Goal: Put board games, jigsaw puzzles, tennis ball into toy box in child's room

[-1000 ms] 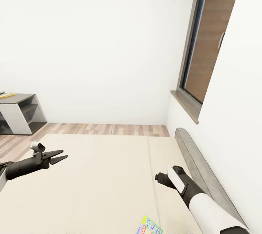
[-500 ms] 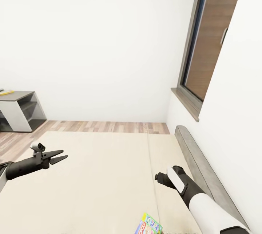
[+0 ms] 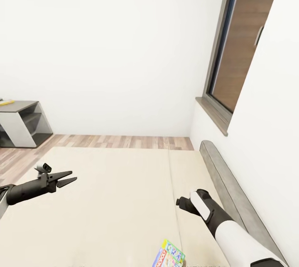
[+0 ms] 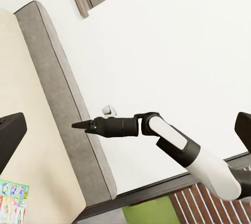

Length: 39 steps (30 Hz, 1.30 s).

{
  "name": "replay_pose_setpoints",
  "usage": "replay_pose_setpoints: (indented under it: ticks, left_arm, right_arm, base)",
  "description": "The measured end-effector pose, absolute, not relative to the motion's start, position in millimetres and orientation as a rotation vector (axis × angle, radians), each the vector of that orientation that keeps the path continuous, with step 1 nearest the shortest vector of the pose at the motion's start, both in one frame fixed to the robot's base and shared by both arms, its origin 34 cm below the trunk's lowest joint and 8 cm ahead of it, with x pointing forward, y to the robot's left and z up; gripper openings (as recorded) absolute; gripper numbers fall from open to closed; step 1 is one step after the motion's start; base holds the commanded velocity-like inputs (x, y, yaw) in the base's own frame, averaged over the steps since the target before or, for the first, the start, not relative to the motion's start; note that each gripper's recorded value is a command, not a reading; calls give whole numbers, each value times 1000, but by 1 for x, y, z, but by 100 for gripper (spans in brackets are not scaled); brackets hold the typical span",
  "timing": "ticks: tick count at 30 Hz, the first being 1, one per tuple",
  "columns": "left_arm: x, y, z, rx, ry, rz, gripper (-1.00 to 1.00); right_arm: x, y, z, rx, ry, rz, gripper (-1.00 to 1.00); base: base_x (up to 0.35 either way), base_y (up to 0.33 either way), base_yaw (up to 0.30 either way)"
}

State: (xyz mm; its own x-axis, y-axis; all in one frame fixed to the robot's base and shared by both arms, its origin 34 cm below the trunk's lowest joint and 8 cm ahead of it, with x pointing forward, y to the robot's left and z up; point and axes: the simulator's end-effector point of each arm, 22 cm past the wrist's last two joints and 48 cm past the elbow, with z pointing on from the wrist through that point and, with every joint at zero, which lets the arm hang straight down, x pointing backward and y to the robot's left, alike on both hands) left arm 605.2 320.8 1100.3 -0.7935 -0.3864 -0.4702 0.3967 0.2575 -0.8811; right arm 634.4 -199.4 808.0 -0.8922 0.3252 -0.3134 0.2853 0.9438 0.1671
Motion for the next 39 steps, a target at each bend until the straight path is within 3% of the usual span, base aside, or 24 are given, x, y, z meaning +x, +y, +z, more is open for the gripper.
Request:
replay_pose_setpoints:
  ticks: [39]
  left_arm:
    - [612, 322, 1066, -49, 1962, -1606, 100]
  right_arm:
    - [621, -197, 775, 459, 2821, 160, 100]
  base:
    - [0, 0, 0]
